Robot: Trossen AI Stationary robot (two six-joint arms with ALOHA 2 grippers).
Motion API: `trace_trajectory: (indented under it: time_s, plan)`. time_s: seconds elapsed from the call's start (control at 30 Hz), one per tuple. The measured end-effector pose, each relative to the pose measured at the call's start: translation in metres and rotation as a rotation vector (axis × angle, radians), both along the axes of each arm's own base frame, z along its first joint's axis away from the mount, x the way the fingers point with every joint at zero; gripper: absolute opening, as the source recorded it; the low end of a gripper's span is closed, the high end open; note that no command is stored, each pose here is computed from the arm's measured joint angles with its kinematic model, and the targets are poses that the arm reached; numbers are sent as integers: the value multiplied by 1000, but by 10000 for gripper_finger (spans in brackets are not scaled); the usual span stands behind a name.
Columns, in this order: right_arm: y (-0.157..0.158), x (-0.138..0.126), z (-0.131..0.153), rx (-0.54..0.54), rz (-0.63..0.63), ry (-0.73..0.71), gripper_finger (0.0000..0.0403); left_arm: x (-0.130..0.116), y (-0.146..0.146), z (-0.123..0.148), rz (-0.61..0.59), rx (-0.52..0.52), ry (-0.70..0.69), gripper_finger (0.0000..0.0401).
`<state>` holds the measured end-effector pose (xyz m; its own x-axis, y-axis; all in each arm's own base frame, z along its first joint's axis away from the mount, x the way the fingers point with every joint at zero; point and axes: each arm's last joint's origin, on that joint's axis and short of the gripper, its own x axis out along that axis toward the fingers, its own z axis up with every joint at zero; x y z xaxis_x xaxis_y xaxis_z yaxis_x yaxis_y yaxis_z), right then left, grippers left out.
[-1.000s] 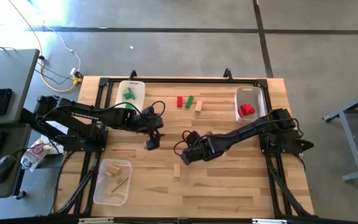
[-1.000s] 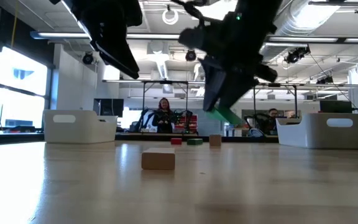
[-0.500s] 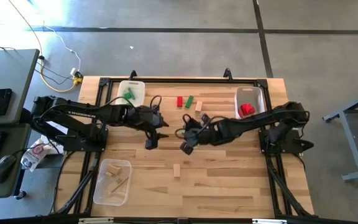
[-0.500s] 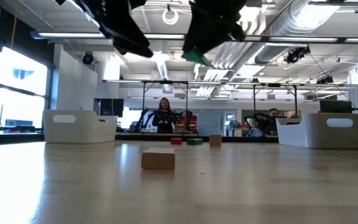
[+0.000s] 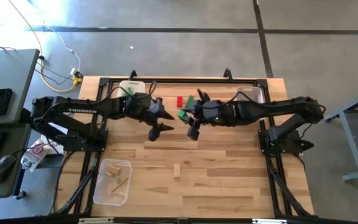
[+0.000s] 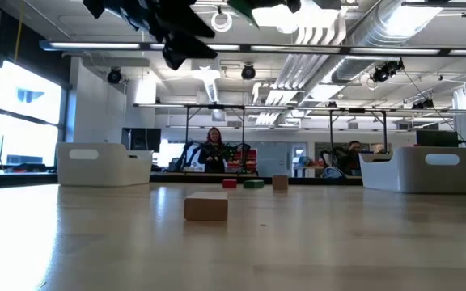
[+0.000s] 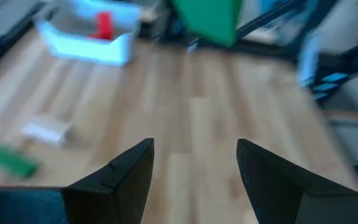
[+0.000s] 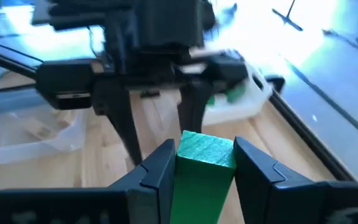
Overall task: Sort & place blocks by color
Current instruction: Put the green block into the white bin
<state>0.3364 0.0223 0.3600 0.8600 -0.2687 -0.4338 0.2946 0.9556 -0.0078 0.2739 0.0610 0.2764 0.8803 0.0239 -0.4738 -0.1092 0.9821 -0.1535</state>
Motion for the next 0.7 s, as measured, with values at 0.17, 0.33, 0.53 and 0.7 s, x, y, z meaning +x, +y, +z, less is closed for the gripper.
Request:
trace_trajectory:
  time_s: [0.17, 0.33, 0.53, 0.7]
  plan:
    - [1, -2, 9, -40, 114, -37, 108, 4, 4, 13, -82, -74, -157, 216]
    - [3, -2, 15, -62, 214, -78, 108, 7, 5, 23, -71, -89, -257, 216]
    - [5, -5, 24, -61, 300, -137, 108, 9, 2, 29, -85, -80, -323, 216]
    - [5, -8, 29, -79, 306, -155, 108, 11, -4, 33, -136, -81, -359, 216]
